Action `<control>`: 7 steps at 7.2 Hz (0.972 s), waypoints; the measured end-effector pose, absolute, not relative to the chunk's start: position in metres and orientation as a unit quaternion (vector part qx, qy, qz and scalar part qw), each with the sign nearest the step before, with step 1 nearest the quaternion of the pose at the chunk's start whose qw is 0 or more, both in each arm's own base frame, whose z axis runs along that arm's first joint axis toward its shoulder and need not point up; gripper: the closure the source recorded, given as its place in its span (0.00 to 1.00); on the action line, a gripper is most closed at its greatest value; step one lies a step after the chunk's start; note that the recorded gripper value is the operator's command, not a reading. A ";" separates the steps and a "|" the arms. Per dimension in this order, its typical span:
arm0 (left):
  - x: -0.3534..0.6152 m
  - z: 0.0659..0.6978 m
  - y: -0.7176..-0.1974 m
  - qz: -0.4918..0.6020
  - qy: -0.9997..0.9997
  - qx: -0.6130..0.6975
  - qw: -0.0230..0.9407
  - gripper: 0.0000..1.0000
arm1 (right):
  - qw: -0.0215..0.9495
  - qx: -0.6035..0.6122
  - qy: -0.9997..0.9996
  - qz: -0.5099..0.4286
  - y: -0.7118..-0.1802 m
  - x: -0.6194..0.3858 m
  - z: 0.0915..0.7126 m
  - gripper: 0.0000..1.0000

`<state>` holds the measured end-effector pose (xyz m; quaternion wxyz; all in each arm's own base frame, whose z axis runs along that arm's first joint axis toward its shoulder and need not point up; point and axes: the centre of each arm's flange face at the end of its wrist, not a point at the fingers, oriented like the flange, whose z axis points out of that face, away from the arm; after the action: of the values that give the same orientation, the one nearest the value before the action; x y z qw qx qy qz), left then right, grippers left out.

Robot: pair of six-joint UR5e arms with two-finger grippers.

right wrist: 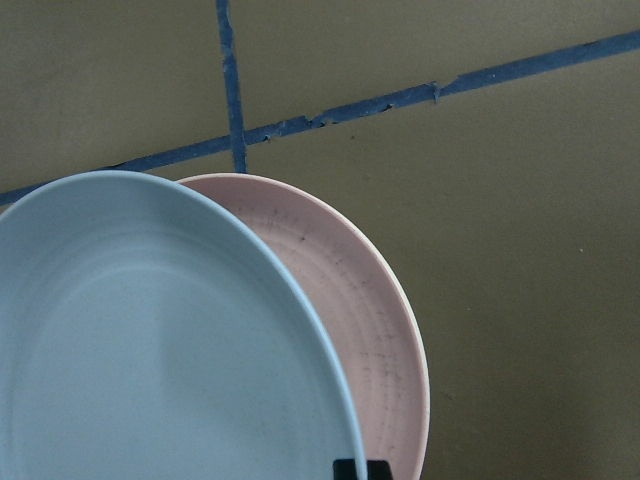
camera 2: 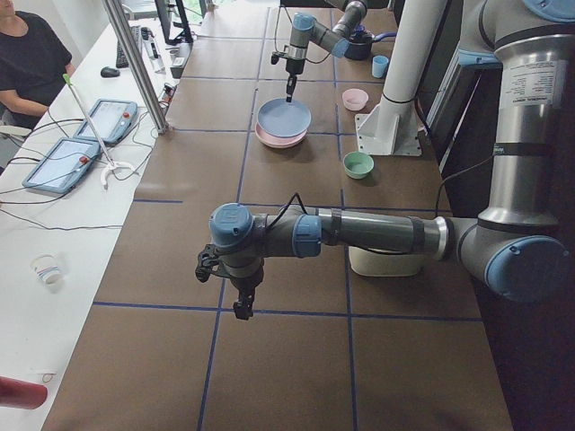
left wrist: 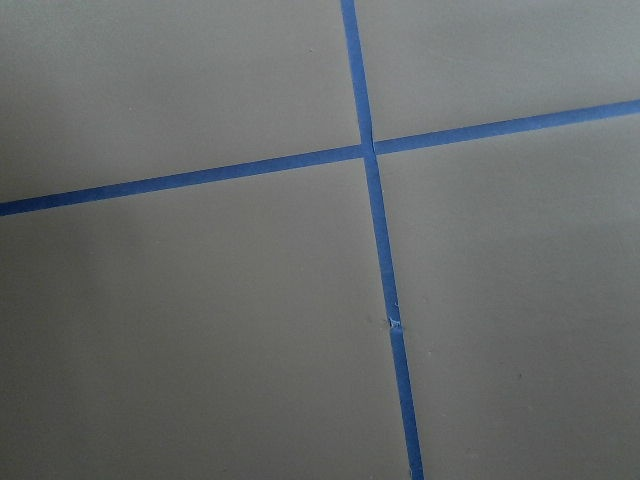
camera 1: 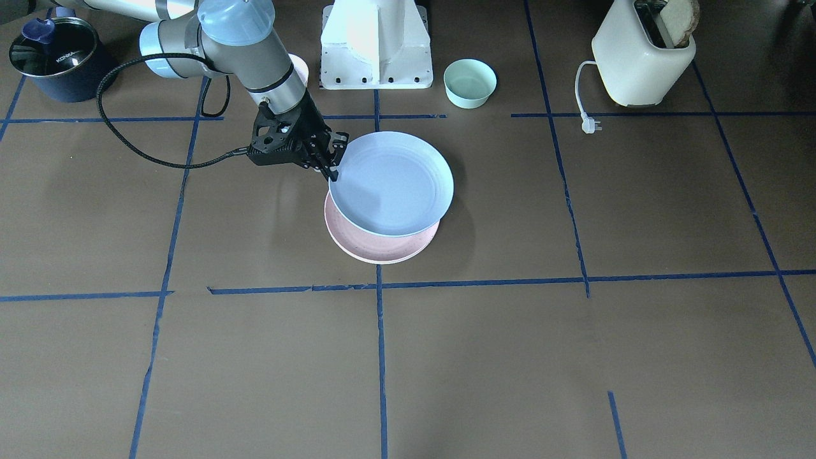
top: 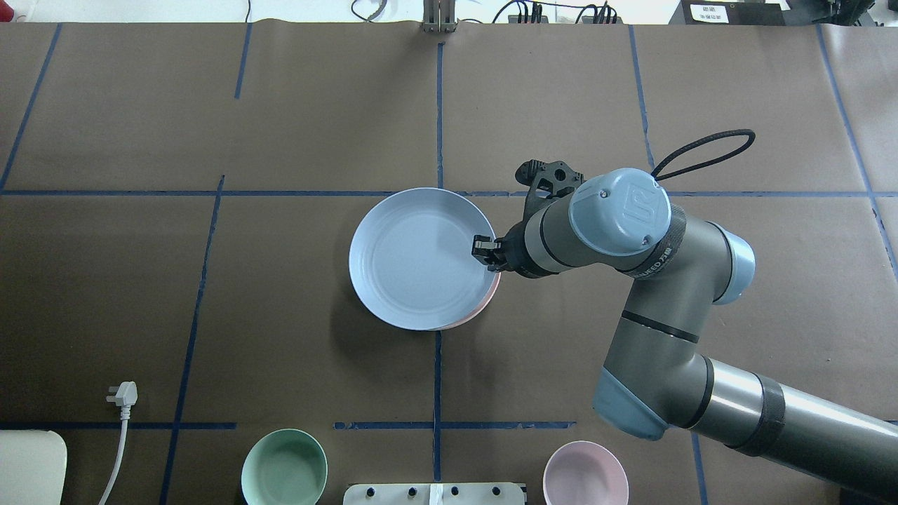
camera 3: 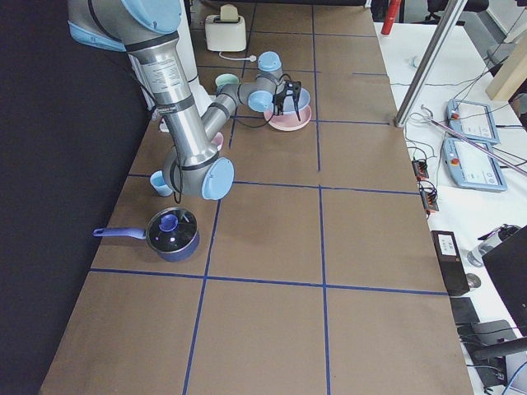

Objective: Stack three plates with pink and blue
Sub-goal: 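Carry the light blue plate over the pink plate and lower it, then open the right gripper and withdraw it away from the stack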

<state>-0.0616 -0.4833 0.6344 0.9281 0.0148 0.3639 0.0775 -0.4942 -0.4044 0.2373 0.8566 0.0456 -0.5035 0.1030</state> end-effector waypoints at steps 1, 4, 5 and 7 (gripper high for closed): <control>-0.062 0.634 -0.483 0.077 0.364 0.015 0.928 0.00 | 0.859 0.045 -0.499 0.104 -0.406 -0.496 0.242 0.99; -0.064 0.631 -0.485 0.076 0.364 0.019 0.928 0.00 | 0.863 0.045 -0.492 0.108 -0.414 -0.498 0.250 0.01; -0.064 0.630 -0.486 0.077 0.363 0.021 0.928 0.00 | 0.862 0.046 -0.492 0.111 -0.416 -0.497 0.250 0.00; -0.065 0.628 -0.488 0.077 0.363 0.022 0.928 0.00 | 0.861 0.047 -0.493 0.115 -0.420 -0.494 0.249 0.00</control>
<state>-0.0646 -0.4878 0.6281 0.9282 0.0225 0.3633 0.0772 -0.4936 -0.4199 0.2495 0.8613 0.0470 -0.4927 0.1150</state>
